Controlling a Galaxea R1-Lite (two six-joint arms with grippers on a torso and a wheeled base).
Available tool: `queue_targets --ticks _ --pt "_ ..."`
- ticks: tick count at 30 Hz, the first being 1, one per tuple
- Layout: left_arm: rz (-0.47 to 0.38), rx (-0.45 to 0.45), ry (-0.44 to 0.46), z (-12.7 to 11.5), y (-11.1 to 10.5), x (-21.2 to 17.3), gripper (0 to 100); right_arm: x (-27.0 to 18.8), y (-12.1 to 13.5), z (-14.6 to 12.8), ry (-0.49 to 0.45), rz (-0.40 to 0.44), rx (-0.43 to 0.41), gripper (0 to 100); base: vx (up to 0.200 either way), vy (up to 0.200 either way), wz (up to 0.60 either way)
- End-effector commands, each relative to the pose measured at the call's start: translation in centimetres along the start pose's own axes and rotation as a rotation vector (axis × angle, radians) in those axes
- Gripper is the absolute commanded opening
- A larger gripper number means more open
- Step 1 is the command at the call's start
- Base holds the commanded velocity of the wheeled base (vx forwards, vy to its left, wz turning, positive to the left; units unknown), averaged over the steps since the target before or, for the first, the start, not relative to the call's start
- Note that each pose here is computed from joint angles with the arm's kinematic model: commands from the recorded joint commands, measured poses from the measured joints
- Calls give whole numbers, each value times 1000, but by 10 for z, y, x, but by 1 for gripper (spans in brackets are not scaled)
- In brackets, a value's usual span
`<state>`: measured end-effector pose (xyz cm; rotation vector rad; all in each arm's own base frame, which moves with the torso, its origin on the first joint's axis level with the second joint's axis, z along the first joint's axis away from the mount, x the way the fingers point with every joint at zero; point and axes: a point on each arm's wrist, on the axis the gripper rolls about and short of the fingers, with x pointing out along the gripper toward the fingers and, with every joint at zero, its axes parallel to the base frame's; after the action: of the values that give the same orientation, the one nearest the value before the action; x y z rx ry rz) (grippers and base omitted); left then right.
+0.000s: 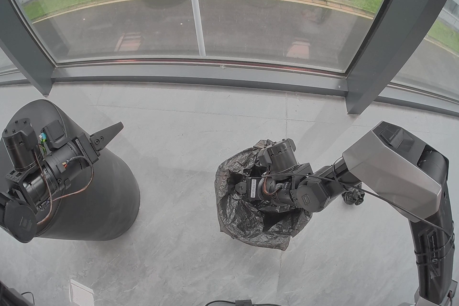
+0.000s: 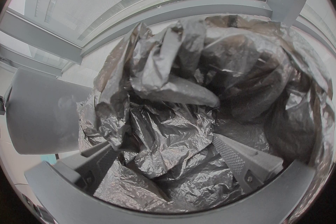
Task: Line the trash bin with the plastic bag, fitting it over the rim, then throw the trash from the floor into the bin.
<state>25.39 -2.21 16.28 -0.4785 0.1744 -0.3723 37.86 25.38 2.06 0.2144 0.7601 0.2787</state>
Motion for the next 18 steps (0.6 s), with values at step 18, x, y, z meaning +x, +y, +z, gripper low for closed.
queue_targets --ticks 18 --pt "-13 2 2 -1 -3 0 100 30 -5 5 -37 -31 2 100 0 0 0"
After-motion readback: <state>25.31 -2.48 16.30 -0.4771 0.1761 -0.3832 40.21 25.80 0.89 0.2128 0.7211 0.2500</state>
